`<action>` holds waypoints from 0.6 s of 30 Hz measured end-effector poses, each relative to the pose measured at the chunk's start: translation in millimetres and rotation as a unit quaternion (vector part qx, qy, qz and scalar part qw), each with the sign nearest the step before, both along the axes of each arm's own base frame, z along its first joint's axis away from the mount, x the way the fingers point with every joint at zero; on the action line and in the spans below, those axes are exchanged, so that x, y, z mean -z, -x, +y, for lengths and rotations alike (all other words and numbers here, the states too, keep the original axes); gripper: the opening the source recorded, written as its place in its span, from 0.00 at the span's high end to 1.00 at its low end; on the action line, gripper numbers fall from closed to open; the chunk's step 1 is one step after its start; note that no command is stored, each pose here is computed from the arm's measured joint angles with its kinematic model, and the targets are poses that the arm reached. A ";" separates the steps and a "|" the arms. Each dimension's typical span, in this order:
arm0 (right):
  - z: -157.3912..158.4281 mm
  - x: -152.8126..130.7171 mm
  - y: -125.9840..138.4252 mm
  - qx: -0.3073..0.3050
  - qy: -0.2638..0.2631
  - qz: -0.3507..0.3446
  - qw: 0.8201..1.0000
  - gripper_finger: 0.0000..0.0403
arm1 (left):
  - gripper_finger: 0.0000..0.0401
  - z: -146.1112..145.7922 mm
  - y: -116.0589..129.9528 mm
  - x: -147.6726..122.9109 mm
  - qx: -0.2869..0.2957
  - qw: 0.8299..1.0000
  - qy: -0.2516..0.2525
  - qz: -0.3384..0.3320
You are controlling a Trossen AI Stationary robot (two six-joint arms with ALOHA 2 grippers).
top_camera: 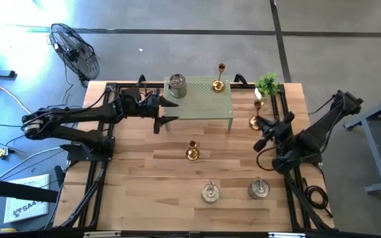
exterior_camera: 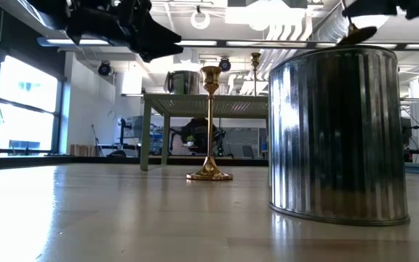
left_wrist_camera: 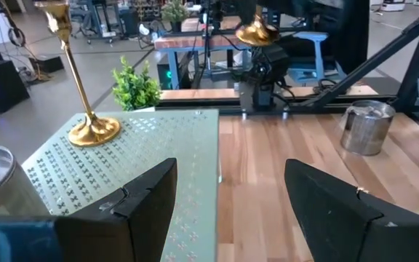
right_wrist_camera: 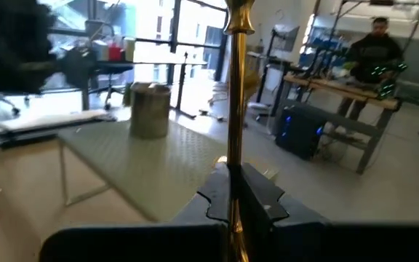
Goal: Pick & Place candle stick holders
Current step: Put the bottom gold candle holder on the shelf
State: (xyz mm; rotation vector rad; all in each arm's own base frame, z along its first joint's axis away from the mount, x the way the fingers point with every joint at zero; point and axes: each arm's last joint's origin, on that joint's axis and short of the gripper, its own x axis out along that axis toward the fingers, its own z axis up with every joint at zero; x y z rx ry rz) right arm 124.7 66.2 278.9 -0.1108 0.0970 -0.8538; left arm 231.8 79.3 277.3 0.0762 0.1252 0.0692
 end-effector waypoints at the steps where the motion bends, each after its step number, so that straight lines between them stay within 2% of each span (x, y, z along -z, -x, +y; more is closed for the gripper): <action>1: 2.6 6.4 -1.9 -0.007 -0.006 0.005 1.000 1.00 | 0.38 1.8 -1.2 1.4 -0.002 1.000 0.000 0.001; 4: 11.3 18.9 -9.1 -0.032 -0.020 0.017 0.999 1.00 | 0.38 4.9 -5.5 4.5 -0.004 1.000 -0.002 -0.002; 8: 21.7 20.0 -27.6 -0.090 -0.030 0.036 0.995 1.00 | 0.38 6.7 -10.9 9.9 0.001 1.000 -0.005 0.002; 11: 20.8 10.3 -46.0 -0.192 -0.010 0.008 0.981 1.00 | 0.38 7.8 -14.1 11.6 0.004 1.000 -0.005 -0.003; 13: 14.5 2.7 -52.0 -0.262 0.023 -0.056 0.963 1.00 | 0.38 8.2 -15.4 12.8 0.005 1.000 -0.005 -0.003; 15: 5.0 -0.3 -51.6 -0.273 0.058 -0.089 0.956 1.00 | 0.38 8.2 -15.6 13.5 0.005 1.000 -0.002 -0.001; 18: -13.1 -0.9 -49.5 -0.233 0.084 -0.064 0.967 1.00 | 0.38 8.1 -15.5 13.8 0.005 1.000 0.008 0.000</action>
